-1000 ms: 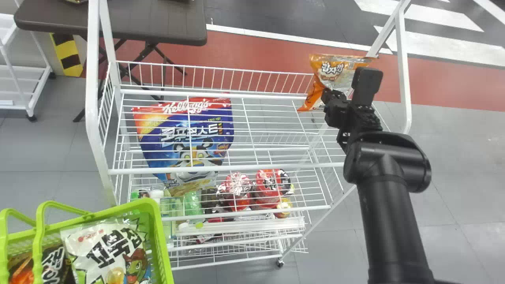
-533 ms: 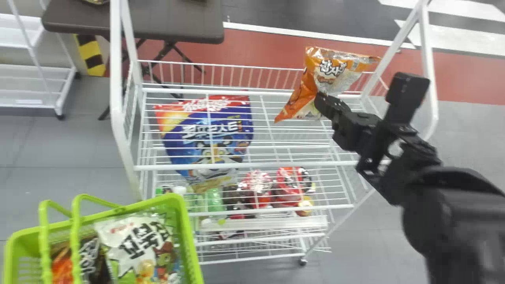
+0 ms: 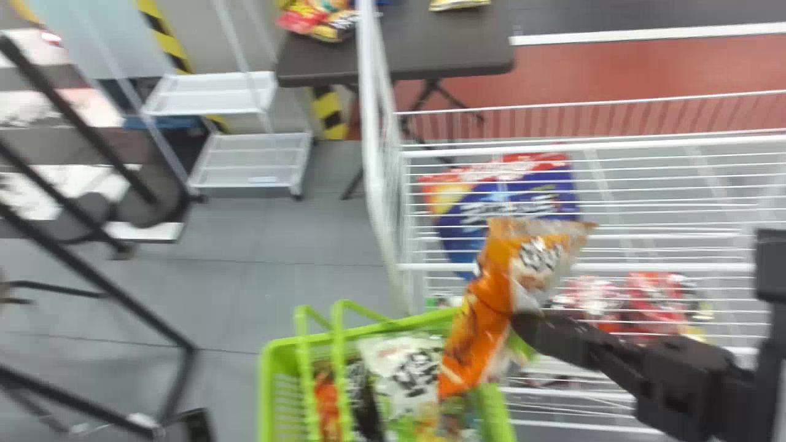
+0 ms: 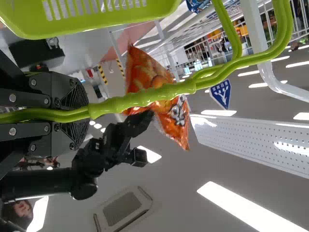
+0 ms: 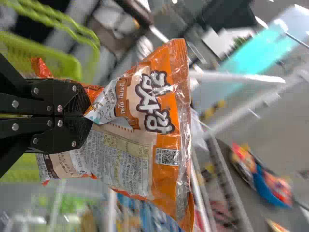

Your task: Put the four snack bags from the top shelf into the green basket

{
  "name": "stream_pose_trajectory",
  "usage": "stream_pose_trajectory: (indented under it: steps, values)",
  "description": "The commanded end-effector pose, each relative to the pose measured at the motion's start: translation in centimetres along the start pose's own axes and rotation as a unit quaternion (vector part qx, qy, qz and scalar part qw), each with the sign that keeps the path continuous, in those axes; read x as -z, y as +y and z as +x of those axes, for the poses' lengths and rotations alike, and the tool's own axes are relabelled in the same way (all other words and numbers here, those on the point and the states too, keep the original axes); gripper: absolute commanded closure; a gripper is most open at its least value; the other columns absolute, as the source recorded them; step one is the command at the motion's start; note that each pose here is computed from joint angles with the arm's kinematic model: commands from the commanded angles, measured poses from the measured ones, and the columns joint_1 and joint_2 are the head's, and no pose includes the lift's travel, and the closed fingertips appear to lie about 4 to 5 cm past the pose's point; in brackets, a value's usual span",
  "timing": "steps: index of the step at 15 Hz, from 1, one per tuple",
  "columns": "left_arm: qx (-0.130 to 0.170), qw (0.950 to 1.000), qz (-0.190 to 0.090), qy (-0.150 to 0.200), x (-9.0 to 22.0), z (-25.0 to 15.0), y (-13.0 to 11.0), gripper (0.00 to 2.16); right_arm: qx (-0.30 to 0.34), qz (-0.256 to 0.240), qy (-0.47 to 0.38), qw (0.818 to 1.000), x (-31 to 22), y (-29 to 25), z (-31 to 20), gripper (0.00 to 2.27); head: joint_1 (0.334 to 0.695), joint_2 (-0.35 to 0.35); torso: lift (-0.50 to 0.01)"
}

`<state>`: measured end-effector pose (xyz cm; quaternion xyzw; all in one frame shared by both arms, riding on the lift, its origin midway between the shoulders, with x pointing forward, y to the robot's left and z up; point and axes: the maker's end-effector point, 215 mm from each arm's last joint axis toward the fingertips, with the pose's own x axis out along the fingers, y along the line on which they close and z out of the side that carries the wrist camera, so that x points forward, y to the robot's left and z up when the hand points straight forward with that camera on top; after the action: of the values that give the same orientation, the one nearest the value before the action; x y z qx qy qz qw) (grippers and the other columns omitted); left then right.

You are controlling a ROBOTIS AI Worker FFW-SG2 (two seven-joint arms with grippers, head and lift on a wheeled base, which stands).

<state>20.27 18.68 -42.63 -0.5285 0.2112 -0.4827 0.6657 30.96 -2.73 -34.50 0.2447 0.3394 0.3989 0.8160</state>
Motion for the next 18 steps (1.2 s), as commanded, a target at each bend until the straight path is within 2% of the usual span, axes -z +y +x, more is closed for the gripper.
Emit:
stream_pose_trajectory:
  steps: [1,6,10,12,13,14,15,16,18]
  values:
    - [0.005,1.0,0.001,0.001,0.0,0.0,-0.2,2.15,-0.034,0.023,0.033,0.999,2.8,1.9,1.8,2.26,0.695,0.35,0.0]
    - [0.007,1.0,0.0,-0.001,-0.1,0.1,-0.3,2.15,-0.086,0.12,0.113,0.983,9.9,0.9,7.4,2.26,0.695,0.35,0.0]
    - [0.01,0.9999,0.001,0.001,-0.1,0.3,-0.5,2.15,-0.108,0.15,0.166,0.969,13.2,0.8,10.5,2.26,0.695,0.35,0.0]
    - [0.014,0.9999,0.002,0.003,0.0,0.7,-0.7,2.15,-0.112,0.144,0.172,0.968,13.1,0.8,12.0,2.26,0.695,0.35,0.0]
    - [0.014,0.9999,0.002,0.003,0.0,0.7,-0.7,2.15,-0.114,0.14,0.18,0.967,13.2,0.8,12.4,2.11,0.695,0.35,0.0]
    - [0.015,0.9999,0.002,0.003,0.0,0.8,-0.7,2.15,-0.113,0.133,0.187,0.967,13.2,0.7,12.7,1.45,0.695,0.35,0.0]
    - [0.015,0.9999,0.003,0.003,-0.1,0.7,-0.7,2.15,-0.109,0.126,0.184,0.969,13.1,0.5,12.8,0.44,0.695,0.35,0.0]
    - [0.015,0.9999,0.004,0.003,-0.2,0.7,-0.6,2.15,-0.106,0.118,0.179,0.971,12.6,0.2,12.7,0.0,0.695,0.35,0.0]
    - [0.015,0.9999,0.004,0.002,-0.4,0.8,-0.5,2.15,-0.123,0.126,0.168,0.97,11.7,0.4,11.9,0.0,0.695,0.35,0.0]
